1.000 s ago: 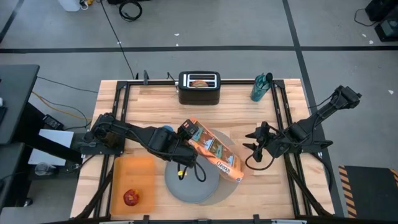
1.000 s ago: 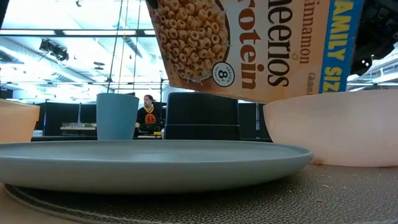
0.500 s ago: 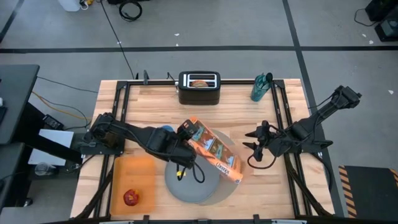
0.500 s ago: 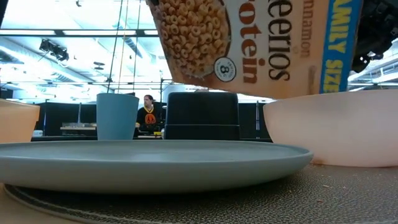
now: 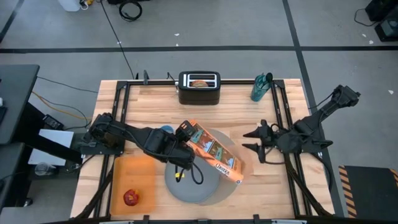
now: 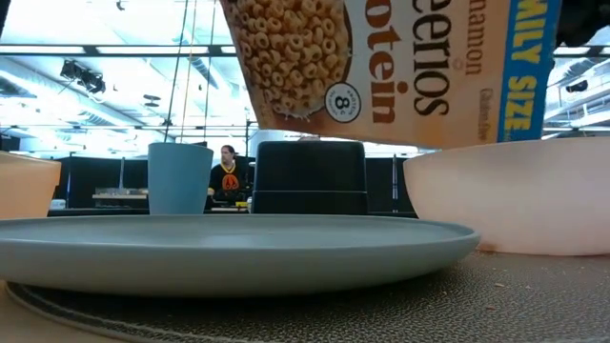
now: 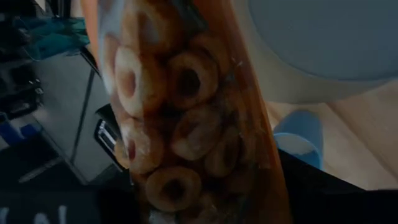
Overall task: Arrange a breakfast setting
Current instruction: Pour the cereal from the yellow cereal box into the orange bowl
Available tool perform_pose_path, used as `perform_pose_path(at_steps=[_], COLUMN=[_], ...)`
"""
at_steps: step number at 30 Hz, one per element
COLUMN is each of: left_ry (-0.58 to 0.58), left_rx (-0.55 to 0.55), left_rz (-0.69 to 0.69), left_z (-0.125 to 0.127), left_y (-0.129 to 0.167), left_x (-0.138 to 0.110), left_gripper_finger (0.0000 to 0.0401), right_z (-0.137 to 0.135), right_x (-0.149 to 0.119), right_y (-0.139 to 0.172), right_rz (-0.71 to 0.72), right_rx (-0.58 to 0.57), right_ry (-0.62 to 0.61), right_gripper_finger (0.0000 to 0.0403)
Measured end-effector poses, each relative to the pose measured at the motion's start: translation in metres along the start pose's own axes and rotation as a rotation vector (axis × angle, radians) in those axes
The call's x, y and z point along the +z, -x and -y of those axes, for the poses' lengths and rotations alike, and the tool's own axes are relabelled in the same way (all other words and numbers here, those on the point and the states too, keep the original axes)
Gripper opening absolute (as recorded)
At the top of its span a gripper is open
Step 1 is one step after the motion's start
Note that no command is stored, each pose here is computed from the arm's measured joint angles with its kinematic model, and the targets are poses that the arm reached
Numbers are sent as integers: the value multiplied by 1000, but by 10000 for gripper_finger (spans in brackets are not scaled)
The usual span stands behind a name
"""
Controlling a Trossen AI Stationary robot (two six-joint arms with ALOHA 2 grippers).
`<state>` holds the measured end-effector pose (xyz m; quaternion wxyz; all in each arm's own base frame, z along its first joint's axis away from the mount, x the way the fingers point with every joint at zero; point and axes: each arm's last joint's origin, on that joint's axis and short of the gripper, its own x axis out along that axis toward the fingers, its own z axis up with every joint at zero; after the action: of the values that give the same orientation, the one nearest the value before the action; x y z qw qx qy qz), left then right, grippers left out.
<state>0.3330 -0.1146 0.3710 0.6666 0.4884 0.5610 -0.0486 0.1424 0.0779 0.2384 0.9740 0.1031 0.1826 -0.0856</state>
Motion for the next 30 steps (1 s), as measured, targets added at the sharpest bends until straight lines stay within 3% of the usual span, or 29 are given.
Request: perform_pose_path(at_steps=[8, 17, 20, 25, 30], left_ry=[106, 171, 219, 250, 255], left_rx=[-48, -49, -79, -111, -118], left_rz=[-9, 24, 36, 46, 49], left_z=[-13, -12, -12, -13, -13], left_y=[-10, 1, 0, -1, -1], left_x=[-10, -16, -16, -17, -17], left_gripper_finger=[199, 199, 199, 199, 199], right_z=[-18, -41, -51, -69, -84], right_x=[-7, -24, -30, -41, -39], right_y=[10, 32, 32, 20, 14], right_rz=[93, 108, 152, 231, 285], right_rx=[-51, 64, 23, -142, -150], right_ry=[193, 288, 336, 484, 442], right_gripper_finger=[213, 213, 213, 213, 213])
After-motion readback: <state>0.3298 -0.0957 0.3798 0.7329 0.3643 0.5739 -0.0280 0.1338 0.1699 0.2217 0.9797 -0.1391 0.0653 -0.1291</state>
